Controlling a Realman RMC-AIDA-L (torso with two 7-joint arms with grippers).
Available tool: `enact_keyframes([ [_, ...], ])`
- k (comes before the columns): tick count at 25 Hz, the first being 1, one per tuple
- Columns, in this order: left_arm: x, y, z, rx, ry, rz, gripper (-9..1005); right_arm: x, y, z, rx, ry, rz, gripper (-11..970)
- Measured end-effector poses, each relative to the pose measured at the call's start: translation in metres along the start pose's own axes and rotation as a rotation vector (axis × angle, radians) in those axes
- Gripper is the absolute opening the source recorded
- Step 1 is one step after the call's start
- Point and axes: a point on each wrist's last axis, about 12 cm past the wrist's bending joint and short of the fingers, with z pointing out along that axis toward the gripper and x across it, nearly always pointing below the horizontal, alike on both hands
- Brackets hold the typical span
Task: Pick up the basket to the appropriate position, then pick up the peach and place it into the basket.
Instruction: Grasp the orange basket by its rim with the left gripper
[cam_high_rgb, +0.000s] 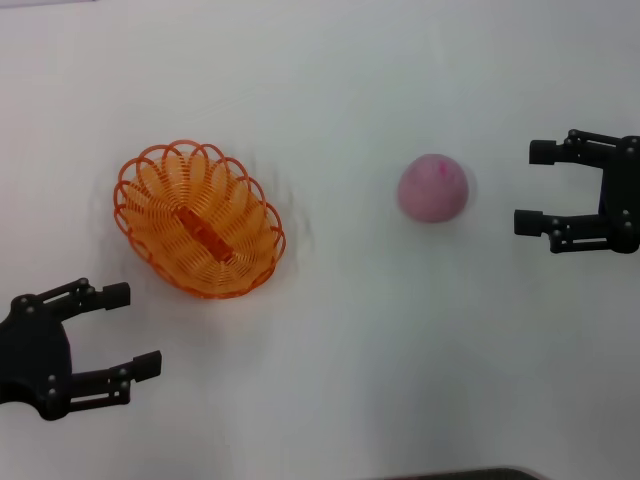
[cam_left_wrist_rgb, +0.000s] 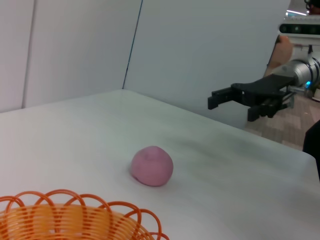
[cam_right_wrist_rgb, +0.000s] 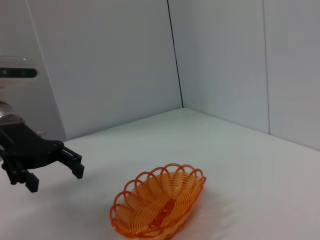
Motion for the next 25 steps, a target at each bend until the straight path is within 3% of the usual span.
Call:
enact_keyframes([
  [25,-0.0036,0.0025,0.0032,0.004,-0.005,0.018,872,-0.002,-0.0031,0.0074,-0.003,0.007,-0.014,944],
])
